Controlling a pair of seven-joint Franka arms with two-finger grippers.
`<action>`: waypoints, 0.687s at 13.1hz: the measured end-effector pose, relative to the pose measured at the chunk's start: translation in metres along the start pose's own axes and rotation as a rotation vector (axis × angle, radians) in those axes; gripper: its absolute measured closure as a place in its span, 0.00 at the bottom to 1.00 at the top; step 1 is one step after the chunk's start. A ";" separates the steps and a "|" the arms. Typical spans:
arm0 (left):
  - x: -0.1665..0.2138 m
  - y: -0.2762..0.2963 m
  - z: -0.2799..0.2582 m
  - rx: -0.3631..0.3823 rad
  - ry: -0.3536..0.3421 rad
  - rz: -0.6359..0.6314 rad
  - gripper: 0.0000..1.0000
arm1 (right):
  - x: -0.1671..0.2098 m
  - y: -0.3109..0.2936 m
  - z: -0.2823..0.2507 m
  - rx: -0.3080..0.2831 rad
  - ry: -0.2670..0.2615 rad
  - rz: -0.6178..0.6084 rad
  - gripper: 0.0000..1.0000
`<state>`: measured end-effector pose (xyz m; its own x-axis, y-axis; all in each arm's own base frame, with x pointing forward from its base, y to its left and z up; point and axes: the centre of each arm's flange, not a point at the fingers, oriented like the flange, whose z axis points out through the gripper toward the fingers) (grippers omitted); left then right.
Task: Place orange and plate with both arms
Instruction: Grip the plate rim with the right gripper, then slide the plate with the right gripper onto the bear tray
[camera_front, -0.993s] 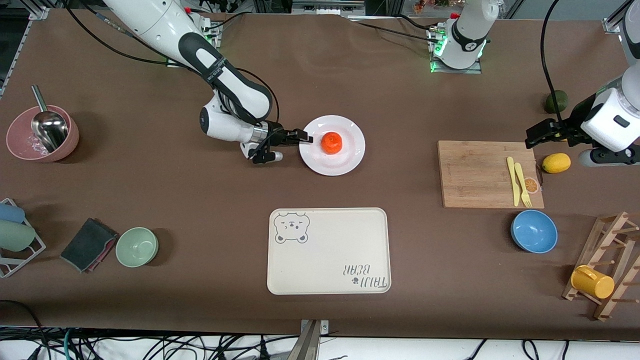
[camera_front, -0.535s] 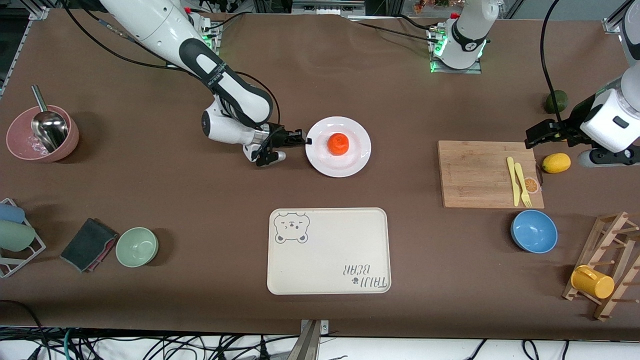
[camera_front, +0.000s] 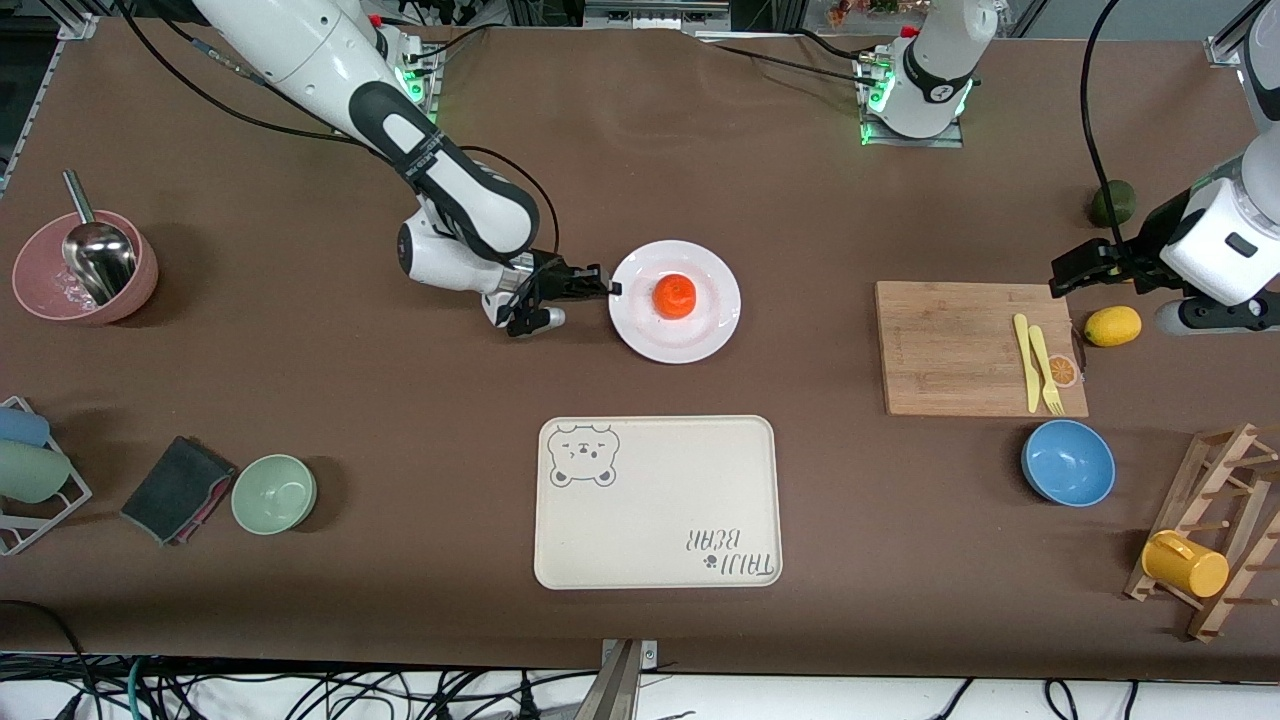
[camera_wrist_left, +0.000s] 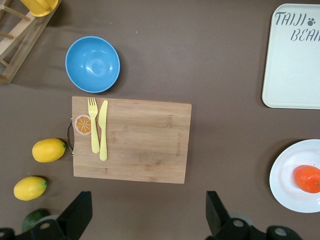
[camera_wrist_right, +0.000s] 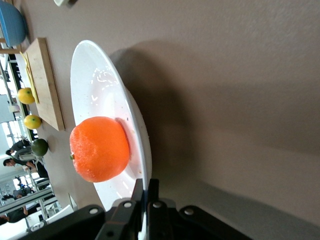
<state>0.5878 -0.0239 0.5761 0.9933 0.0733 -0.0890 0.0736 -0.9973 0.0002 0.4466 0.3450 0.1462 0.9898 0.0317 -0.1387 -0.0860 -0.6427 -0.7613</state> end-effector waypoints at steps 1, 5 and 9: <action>0.000 0.000 0.000 0.000 0.000 0.000 0.00 | 0.002 0.002 -0.002 0.019 0.009 0.007 0.96; 0.000 0.000 0.000 0.000 -0.001 0.000 0.00 | 0.013 0.017 -0.017 0.159 0.018 0.001 0.96; 0.000 0.000 0.001 0.000 -0.002 0.000 0.00 | 0.031 0.015 -0.030 0.196 0.052 -0.011 0.96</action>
<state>0.5879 -0.0238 0.5756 0.9932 0.0734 -0.0905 0.0738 -0.9973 0.0001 0.4794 0.3134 0.1498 0.9949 -0.0049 -0.1009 -0.0908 -0.4814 -0.8718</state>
